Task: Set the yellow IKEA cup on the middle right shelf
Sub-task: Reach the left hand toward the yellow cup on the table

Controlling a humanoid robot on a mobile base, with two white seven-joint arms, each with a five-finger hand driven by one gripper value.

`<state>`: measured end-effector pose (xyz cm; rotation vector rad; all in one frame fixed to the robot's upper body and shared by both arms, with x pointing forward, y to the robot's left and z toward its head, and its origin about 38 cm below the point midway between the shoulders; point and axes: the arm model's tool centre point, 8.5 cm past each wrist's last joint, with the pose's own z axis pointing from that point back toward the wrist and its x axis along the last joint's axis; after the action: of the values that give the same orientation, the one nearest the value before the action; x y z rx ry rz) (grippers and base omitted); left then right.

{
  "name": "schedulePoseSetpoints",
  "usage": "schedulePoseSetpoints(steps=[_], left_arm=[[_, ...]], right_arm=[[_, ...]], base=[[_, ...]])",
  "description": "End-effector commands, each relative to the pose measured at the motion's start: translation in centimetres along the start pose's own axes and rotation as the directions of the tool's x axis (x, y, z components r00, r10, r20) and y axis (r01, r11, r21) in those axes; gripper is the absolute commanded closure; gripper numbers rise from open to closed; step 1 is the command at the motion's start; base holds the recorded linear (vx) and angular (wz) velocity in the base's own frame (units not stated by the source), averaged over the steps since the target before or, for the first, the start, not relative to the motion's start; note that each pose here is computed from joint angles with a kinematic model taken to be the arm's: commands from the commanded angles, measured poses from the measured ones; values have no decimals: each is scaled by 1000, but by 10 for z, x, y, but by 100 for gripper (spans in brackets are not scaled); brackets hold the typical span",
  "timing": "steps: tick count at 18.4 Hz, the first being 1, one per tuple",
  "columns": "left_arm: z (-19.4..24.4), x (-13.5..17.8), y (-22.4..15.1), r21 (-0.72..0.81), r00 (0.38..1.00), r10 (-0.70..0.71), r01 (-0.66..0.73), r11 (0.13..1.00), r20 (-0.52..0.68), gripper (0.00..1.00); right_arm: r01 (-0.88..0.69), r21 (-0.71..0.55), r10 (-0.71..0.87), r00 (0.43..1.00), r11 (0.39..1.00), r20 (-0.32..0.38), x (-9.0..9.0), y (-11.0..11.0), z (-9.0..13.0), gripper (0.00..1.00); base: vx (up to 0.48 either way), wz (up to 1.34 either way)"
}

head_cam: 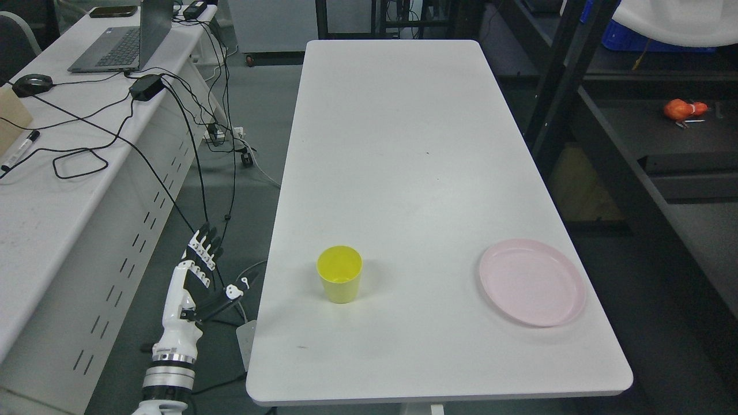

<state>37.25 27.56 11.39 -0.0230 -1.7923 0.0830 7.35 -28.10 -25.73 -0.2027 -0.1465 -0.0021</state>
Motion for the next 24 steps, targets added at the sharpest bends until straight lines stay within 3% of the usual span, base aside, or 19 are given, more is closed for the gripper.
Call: schedulePoseSetpoints(steps=[1, 6, 10, 14, 17, 24], left_arm=[[5, -11, 3, -10, 999, -4, 4, 1000, -39, 1], [0, -12, -22, -75, 995, 90, -93, 993, -44, 1], [-37, -11, -38, -119, 992, 119, -124, 985, -44, 2], [-35, -15, -103, -297, 981, 173, -192, 935, -89, 2], [-27, -21, -129, -364, 978, 164, -201, 909, -128, 2], [-25, -36, -140, -389, 966, 126, -208, 897, -225, 1]], right_arm=[[3, -13, -4, 1000, 1000, -15, -9, -10, -1, 1], [3, -13, -4, 1000, 1000, -15, -9, -10, -1, 1], [3, -13, -4, 1000, 1000, -15, -9, -10, -1, 1], [3, -13, -4, 1000, 1000, -15, -9, -10, -1, 1], [3, -13, -4, 1000, 1000, -15, -9, -10, -1, 1], [3, -13, -4, 1000, 1000, -15, -9, -10, -1, 1]], base=[[-13, -60], [-7, -31], [0, 0], [2, 6], [0, 0], [0, 0]])
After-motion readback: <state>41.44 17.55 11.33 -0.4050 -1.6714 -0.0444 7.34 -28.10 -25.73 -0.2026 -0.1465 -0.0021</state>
